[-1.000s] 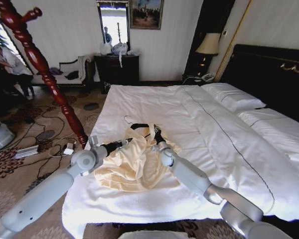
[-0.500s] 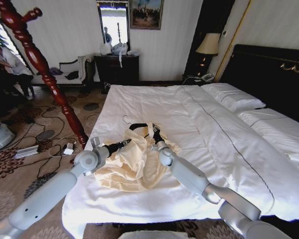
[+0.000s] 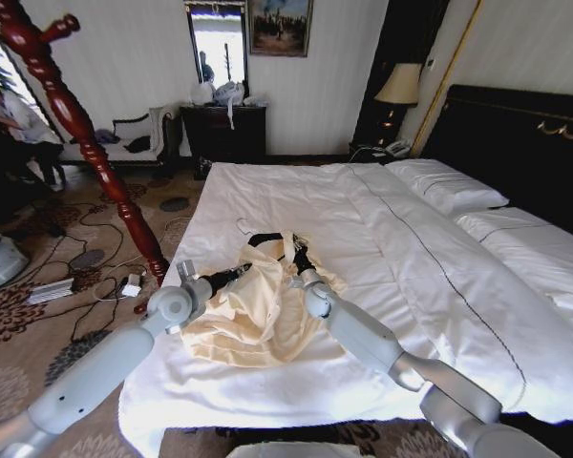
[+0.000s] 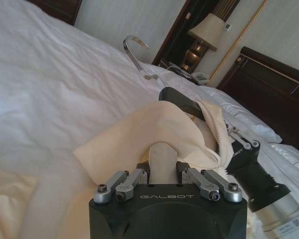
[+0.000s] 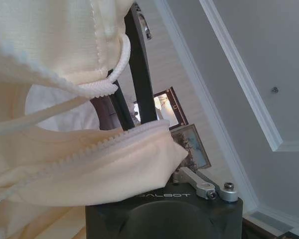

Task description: Pick up the clothes from the bed and hang them on the clothes hanger.

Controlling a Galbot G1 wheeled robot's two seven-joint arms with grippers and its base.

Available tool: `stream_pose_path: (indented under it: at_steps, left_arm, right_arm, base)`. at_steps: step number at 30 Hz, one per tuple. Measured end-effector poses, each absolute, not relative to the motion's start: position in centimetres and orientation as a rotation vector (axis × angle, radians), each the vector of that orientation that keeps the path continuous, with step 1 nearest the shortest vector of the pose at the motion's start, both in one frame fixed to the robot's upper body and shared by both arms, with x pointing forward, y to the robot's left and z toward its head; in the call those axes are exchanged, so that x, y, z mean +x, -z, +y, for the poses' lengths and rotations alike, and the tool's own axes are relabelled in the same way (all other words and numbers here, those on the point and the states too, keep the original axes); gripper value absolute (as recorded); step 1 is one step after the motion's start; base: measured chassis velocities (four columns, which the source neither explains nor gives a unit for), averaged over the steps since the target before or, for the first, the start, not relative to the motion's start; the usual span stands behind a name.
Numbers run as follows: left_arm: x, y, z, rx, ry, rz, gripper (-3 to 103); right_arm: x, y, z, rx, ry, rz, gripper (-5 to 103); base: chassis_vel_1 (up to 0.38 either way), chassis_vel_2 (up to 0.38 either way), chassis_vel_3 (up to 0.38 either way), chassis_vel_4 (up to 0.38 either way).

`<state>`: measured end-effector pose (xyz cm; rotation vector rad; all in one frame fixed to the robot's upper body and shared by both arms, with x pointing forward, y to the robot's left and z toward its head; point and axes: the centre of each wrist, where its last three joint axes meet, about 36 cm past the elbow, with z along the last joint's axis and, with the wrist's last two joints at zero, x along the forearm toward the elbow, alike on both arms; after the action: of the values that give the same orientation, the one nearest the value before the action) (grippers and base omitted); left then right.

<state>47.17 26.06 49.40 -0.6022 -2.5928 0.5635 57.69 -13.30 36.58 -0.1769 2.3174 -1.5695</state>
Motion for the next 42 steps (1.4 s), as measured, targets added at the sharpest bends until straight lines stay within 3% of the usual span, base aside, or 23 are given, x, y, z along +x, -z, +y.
stream_pose_path:
  at_steps: [7,12,14,17,18,21,23,25,27,28,30,31,33,35,39,42]
  left_arm:
    - [47.3,-49.3,26.1,-0.593,-0.505,-2.654,23]
    - [47.7,-49.3,26.1,-0.592,-0.466,-2.716,23]
    - [47.7,-49.4,26.1,-0.596,-0.463,-2.721,23]
    - [47.3,-49.5,26.2,-0.619,-0.446,-2.737,23]
    - [47.3,-49.5,26.2,-0.619,-0.446,-2.737,23]
    - [47.1,-49.8,26.2,-0.63,-0.428,-2.759,23]
    - [47.0,-50.0,26.2,-0.636,-0.421,-2.766,23]
    - [46.7,-50.3,26.2,-0.653,-0.395,-2.786,23]
    - [46.6,-50.4,26.3,-0.653,-0.385,-2.794,23]
    - [46.6,-50.4,26.3,-0.652,-0.379,-2.8,23]
    - [46.4,-50.6,26.8,-0.641,-0.352,-2.822,23]
    - [46.4,-50.6,26.8,-0.641,-0.352,-2.822,23]
    - [46.3,-50.8,27.2,-0.628,-0.319,-2.85,23]
    - [46.3,-50.9,27.3,-0.626,-0.313,-2.855,23]
    - [46.2,-51.2,27.8,-0.615,-0.231,-2.898,23]
    - [46.2,-51.2,28.0,-0.612,-0.185,-2.915,23]
  right_arm:
    - [57.6,-37.6,-12.5,-0.165,1.532,2.296,18]
    - [57.5,-38.5,-11.9,-0.148,1.505,2.266,5]
    - [57.5,-38.6,-11.9,-0.147,1.503,2.264,5]
    - [57.4,-38.7,-11.8,-0.15,1.499,2.259,19]
    - [57.4,-38.7,-11.8,-0.15,1.499,2.259,19]
    - [57.4,-38.8,-11.8,-0.148,1.499,2.259,36]
    - [57.3,-38.8,-11.8,-0.149,1.5,2.26,36]
    - [57.1,-38.5,-11.8,-0.15,1.503,2.278,47]
    - [57.0,-38.4,-11.9,-0.148,1.505,2.288,47]
    - [57.0,-38.3,-11.9,-0.146,1.505,2.294,57]
    - [56.8,-37.9,-12.5,-0.139,1.51,2.318,68]
    - [56.8,-37.9,-12.5,-0.139,1.51,2.318,68]
    - [56.3,-37.2,-13.7,-0.132,1.521,2.339,79]
    - [56.2,-37.2,-13.8,-0.131,1.523,2.342,79]
    - [55.6,-36.9,-15.6,-0.091,1.494,2.405,98]
    - [55.3,-37.1,-16.3,-0.083,1.475,2.424,100]
  base:
    - [0.0,0.0,0.0,0.0]
    - [0.0,0.0,0.0,0.0]
    - [0.0,0.0,0.0,0.0]
    - [0.0,0.0,0.0,0.0]
    - [0.0,0.0,0.0,0.0]
    - [0.0,0.0,0.0,0.0]
    - [0.0,0.0,0.0,0.0]
    - [0.0,0.0,0.0,0.0]
    - [0.0,0.0,0.0,0.0]
    - [0.0,0.0,0.0,0.0]
    - [0.0,0.0,0.0,0.0]
    - [0.0,0.0,0.0,0.0]
    - [0.0,0.0,0.0,0.0]
    - [0.0,0.0,0.0,0.0]
    - [0.0,0.0,0.0,0.0]
    - [0.0,0.0,0.0,0.0]
